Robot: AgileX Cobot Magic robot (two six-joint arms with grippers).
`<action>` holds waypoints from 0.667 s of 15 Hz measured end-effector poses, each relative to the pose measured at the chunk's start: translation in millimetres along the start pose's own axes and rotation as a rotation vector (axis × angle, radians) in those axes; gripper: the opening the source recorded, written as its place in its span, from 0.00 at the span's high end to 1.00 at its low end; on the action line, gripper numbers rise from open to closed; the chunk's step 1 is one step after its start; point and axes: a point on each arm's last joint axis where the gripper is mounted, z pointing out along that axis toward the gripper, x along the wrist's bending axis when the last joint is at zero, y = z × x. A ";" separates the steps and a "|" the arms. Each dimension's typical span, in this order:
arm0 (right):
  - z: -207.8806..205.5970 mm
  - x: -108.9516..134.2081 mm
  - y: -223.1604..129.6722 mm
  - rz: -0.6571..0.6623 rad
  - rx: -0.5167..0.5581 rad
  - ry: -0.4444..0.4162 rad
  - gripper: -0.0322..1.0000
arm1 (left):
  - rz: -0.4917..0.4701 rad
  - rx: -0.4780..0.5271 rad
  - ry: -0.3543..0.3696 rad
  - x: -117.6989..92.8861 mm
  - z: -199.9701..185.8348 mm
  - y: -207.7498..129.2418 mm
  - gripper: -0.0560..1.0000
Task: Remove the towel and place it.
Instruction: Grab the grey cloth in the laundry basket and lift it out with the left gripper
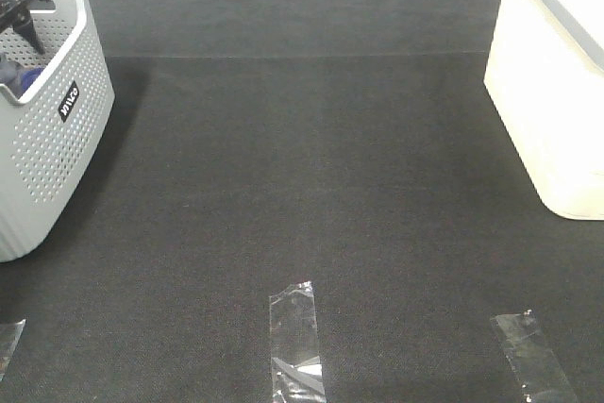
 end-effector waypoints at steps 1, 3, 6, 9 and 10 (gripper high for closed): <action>0.0 0.0 0.0 0.000 0.000 0.000 0.28 | 0.009 0.001 0.000 0.0 0.0 -0.1 0.45; 0.0 0.0 0.0 0.000 0.000 0.000 0.28 | 0.012 -0.004 -0.002 -0.9 -1.9 1.5 0.68; 0.0 0.0 0.0 0.000 0.000 0.000 0.28 | 0.035 -0.004 -0.002 -1.0 -2.1 1.6 0.90; 0.0 0.0 0.0 0.000 0.000 0.000 0.28 | 0.092 -0.012 -0.005 -2.1 -6.4 2.7 0.95; 0.0 0.0 0.0 0.000 0.000 0.000 0.28 | 0.116 -0.022 -0.009 -3.4 -11.8 4.0 0.95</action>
